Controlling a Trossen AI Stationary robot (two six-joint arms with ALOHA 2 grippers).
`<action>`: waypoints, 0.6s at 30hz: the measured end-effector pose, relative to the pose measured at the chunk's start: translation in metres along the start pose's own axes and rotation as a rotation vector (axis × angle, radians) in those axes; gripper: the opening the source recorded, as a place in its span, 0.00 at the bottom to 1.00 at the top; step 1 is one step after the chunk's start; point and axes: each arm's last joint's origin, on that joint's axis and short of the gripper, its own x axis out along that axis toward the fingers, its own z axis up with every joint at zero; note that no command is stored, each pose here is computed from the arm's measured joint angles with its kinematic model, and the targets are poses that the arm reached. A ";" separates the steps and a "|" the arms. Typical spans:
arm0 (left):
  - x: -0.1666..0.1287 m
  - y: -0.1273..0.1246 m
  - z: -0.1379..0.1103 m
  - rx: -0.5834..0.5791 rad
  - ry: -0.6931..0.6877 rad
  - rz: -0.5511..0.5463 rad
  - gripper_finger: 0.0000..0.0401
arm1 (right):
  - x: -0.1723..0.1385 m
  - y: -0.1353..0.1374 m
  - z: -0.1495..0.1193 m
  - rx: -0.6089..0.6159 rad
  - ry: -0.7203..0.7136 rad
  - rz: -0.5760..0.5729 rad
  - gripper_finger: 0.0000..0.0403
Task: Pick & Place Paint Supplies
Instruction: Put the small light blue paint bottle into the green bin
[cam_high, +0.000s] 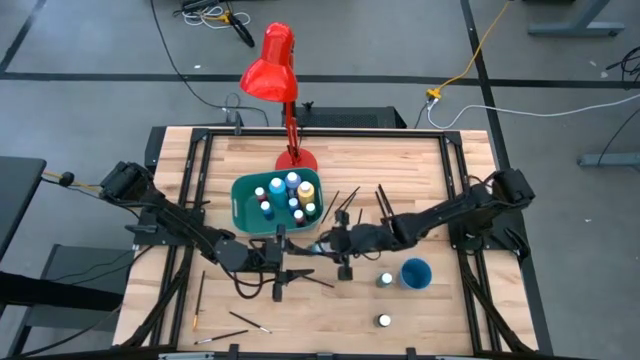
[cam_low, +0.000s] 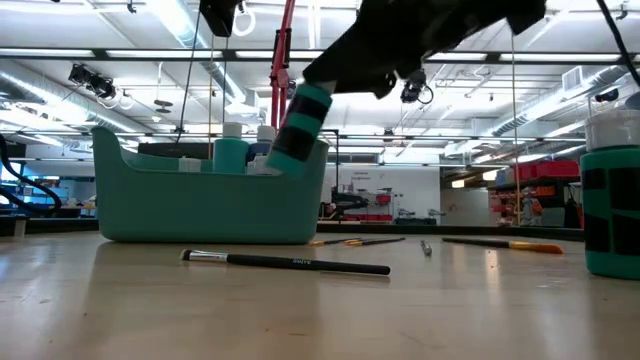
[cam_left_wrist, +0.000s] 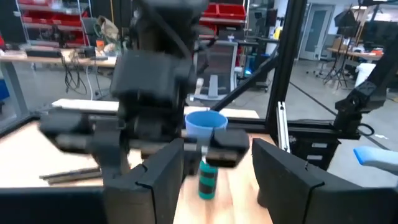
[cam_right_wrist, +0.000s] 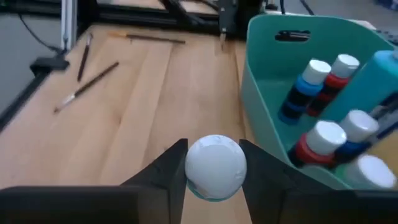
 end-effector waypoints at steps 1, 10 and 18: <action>0.000 0.000 0.001 0.008 -0.009 -0.001 0.49 | 0.005 -0.003 -0.001 0.020 -0.009 -0.003 0.32; 0.000 0.000 0.004 0.060 -0.036 0.000 0.49 | 0.050 -0.008 0.008 0.014 0.194 -0.012 0.32; 0.000 0.000 0.003 0.066 -0.027 0.002 0.49 | 0.077 -0.010 0.010 0.013 0.217 -0.019 0.32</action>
